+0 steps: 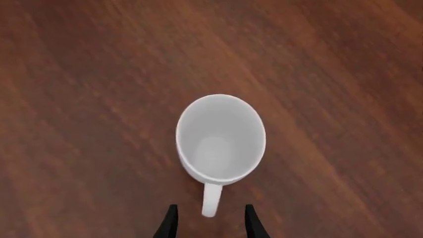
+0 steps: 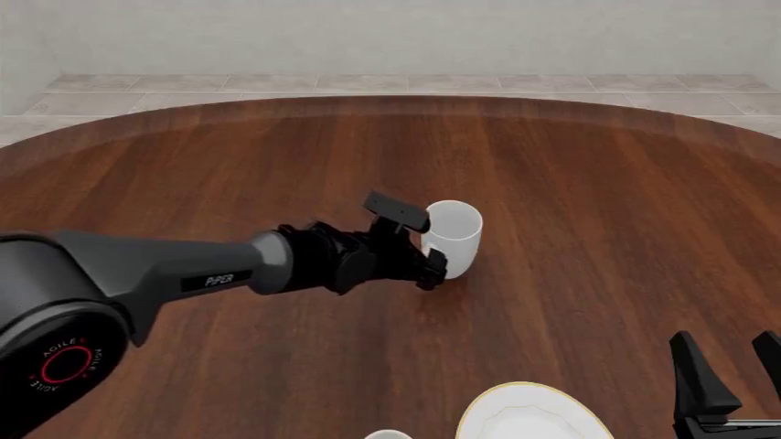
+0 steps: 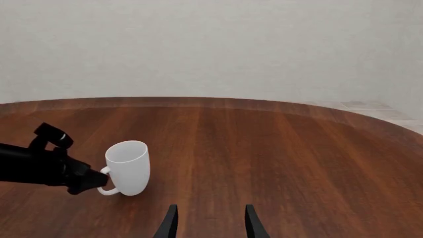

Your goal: Put the white mug on the plate.

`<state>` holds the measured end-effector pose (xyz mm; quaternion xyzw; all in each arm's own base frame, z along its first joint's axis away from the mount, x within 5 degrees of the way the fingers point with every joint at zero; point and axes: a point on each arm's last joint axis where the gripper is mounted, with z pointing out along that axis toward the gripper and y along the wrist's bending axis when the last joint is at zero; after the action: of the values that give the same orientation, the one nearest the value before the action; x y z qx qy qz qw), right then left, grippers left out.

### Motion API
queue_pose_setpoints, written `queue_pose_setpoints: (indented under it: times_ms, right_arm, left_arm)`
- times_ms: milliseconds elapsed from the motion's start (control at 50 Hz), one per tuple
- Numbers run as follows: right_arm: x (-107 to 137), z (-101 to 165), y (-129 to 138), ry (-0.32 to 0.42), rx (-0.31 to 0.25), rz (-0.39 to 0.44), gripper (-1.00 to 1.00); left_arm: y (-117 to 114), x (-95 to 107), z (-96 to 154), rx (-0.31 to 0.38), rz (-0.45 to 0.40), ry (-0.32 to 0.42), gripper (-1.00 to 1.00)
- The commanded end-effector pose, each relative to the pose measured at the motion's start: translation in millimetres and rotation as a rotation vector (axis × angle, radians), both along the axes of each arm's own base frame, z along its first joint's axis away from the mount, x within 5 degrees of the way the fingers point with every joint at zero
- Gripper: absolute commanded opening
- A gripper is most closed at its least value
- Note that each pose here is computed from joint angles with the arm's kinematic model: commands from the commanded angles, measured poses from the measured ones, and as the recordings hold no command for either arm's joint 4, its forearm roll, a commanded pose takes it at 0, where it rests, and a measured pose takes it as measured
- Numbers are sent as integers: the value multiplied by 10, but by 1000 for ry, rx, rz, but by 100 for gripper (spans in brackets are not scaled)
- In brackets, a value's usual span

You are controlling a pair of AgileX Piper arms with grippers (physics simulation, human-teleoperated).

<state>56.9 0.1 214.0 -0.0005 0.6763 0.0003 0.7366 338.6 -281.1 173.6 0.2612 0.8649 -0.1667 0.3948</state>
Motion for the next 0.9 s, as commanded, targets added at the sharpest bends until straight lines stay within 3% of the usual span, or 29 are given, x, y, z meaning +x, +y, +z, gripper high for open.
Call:
queue_pose_setpoints:
  times_ms: [20,580,900]
  right_arm:
    - [2,-1,0,0,-1,0,100]
    - [2,-1,0,0,-1,0,100]
    - [2,-1,0,0,-1,0,100]
  left_arm:
    - [-82,-24,-7,-24,10,23,100]
    - [-64,71,-130,-5,24,39,100]
    - [-170,20,-192,-17,24,70,100]
